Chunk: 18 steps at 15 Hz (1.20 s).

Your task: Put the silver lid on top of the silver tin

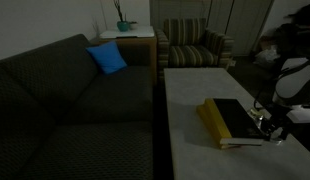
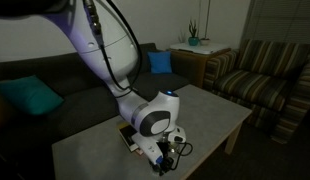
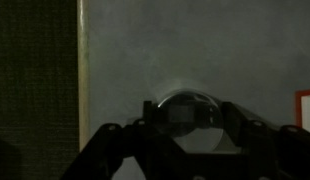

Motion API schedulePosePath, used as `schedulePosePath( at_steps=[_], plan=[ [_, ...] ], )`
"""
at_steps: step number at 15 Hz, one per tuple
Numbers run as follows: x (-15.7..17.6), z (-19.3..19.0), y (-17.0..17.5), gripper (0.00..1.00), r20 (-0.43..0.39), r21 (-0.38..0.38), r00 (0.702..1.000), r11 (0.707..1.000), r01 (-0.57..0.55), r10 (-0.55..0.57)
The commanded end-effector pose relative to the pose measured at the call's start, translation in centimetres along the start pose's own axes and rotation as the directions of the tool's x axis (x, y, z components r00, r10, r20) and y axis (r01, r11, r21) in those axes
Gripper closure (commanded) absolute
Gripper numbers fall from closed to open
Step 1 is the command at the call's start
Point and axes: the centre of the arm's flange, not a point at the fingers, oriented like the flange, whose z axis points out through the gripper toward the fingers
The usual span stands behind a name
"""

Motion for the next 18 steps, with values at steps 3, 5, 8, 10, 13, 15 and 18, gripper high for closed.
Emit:
schedulePosePath(
  at_steps=[3,5,8,10,13,15,18],
  plan=[
    [4.1,4.9,0.6,0.56,0.011,0.006,0.997,0.997,-0.072,0.072],
    [3.2,4.0,0.7,0.56,0.000,-0.013,0.992,0.991,-0.130,0.130],
    [1.9,2.8,0.6,0.56,-0.015,-0.053,0.983,0.981,-0.185,0.184],
    [1.0,2.0,0.3,0.56,-0.027,-0.088,0.978,0.974,-0.211,0.209],
    [-0.4,1.3,-0.4,0.56,-0.060,-0.143,0.967,0.957,-0.252,0.246],
    [-1.1,1.0,-1.0,0.56,-0.079,-0.179,0.962,0.946,-0.271,0.261],
    [-1.7,0.7,-1.6,0.56,-0.099,-0.225,0.954,0.928,-0.297,0.282]
  ],
)
